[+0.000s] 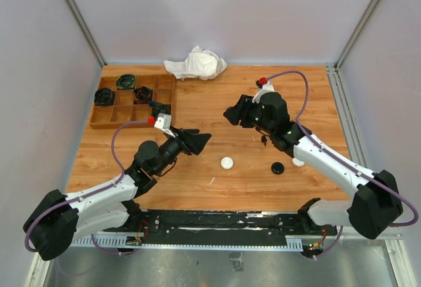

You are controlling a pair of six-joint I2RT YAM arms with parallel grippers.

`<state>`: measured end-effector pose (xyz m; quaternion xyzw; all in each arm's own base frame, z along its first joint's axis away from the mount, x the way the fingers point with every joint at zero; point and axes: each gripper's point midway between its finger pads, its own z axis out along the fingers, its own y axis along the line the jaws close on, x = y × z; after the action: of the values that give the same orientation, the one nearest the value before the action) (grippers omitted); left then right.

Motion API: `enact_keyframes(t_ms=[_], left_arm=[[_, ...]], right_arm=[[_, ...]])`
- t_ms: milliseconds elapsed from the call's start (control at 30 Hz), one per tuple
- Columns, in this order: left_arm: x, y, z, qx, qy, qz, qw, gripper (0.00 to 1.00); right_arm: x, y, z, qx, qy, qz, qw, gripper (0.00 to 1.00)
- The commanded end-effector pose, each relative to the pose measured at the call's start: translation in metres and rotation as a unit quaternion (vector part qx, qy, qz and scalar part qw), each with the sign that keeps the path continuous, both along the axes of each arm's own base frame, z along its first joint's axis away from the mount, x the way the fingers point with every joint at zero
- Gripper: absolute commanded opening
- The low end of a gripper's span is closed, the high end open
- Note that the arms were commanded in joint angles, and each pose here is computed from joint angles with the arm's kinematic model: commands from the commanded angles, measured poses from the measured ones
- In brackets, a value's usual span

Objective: Insert the wireless bluetooth earbuds into the charging case
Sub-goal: Pick up the charging case at the center of the board.

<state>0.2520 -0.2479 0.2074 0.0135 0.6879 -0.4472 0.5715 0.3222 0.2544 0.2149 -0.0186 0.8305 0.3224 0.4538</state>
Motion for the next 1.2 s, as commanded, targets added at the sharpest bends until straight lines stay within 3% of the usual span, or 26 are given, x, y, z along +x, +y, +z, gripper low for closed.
enact_keyframes(t_ms=[0, 267, 600, 1167], left_arm=[[0.004, 0.004, 0.033, -0.035, -0.074, 0.028, 0.996, 0.73], [0.005, 0.001, 0.052, -0.054, -0.145, 0.042, 0.987, 0.65], [0.008, -0.015, 0.066, -0.052, -0.209, 0.034, 0.976, 0.59], [0.018, -0.034, 0.07, -0.048, -0.222, 0.019, 0.974, 0.48]], right_arm=[[-0.01, 0.027, 0.036, 0.1, -0.018, -0.013, 0.995, 0.52], [-0.024, 0.041, 0.05, 0.172, -0.02, -0.019, 0.985, 0.52], [-0.037, 0.051, 0.057, 0.191, -0.026, -0.014, 0.981, 0.54], [-0.052, 0.07, 0.055, 0.195, -0.021, 0.018, 0.98, 0.54]])
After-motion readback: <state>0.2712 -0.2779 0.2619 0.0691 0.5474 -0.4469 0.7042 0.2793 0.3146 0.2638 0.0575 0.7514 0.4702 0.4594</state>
